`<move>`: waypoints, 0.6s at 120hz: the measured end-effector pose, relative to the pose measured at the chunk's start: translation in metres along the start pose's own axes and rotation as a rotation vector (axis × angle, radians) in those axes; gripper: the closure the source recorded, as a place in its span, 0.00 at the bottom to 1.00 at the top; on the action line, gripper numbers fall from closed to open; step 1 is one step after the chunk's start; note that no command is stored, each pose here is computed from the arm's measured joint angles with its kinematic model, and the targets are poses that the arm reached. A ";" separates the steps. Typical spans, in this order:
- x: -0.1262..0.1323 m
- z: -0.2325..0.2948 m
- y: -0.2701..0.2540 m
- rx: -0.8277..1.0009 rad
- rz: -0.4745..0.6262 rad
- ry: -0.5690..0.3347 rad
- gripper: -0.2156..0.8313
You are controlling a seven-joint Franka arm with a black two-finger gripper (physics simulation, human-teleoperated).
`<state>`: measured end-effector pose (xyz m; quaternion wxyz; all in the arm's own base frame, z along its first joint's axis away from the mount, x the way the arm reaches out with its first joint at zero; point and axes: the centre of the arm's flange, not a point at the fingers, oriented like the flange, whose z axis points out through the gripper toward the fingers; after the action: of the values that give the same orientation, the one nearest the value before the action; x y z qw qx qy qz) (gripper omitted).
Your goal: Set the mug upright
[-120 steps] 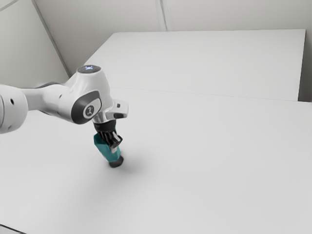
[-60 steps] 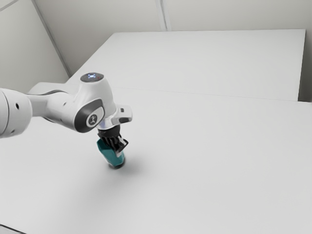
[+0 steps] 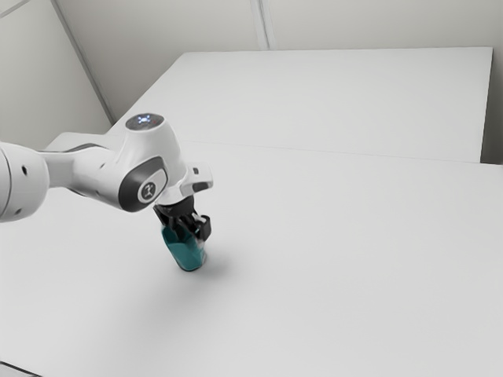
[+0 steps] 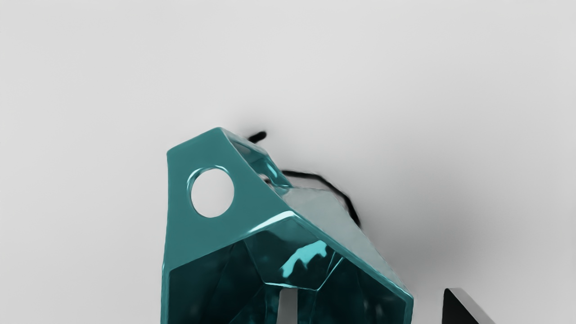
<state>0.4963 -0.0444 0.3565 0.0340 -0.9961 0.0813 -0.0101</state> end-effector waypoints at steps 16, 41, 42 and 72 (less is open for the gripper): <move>0.003 -0.013 0.006 -0.006 -0.006 0.025 0.38; 0.016 -0.046 0.004 -0.027 -0.042 0.036 0.29; 0.017 -0.047 0.003 -0.027 -0.043 0.036 0.29; 0.031 -0.092 -0.013 -0.051 -0.097 0.014 0.25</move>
<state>0.5265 -0.0432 0.4494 0.0075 -0.9993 0.0334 -0.0167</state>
